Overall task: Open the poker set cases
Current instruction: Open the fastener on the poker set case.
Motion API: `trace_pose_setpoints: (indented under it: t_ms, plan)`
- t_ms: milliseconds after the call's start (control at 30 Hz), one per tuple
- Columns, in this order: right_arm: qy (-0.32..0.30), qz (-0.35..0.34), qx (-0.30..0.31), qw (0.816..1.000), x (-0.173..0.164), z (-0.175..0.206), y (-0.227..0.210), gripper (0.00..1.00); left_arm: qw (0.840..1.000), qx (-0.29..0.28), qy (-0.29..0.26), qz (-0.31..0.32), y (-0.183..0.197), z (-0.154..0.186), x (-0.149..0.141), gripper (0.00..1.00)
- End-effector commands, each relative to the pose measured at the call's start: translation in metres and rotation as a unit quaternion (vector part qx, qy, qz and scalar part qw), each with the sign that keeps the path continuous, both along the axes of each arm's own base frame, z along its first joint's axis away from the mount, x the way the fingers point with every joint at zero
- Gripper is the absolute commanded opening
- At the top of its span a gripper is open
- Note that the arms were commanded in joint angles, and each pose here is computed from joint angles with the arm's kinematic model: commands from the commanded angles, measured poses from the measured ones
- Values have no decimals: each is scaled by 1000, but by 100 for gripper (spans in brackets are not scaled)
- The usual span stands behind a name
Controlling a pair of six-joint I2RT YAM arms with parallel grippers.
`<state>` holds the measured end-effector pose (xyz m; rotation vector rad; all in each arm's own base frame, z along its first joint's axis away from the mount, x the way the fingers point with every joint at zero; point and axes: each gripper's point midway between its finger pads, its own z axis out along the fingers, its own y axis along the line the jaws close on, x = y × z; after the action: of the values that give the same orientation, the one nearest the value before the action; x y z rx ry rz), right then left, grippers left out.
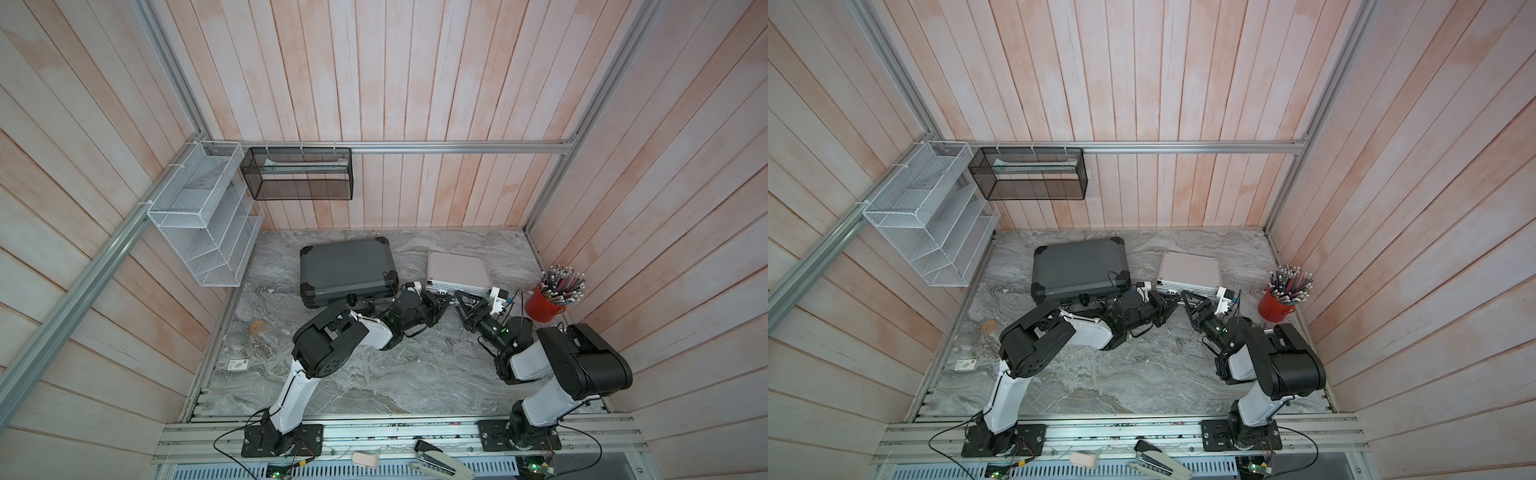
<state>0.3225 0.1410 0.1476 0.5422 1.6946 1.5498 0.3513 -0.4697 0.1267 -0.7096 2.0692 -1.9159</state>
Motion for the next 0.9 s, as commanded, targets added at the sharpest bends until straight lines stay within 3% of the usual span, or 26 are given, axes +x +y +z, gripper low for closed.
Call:
trace_pose_setpoints:
  t_ms: [0, 300, 867]
  plan:
    - [-63, 6, 1, 998, -4, 30, 3, 90, 998, -42, -40, -24, -12, 30, -9, 4]
    - [-72, 2, -2, 997, -6, 39, 2, 90, 998, -37, -37, -22, -11, 23, -8, 4]
    - [-35, -12, -47, 998, -5, 18, -2, 93, 999, -37, -27, -19, -10, 15, -7, 4]
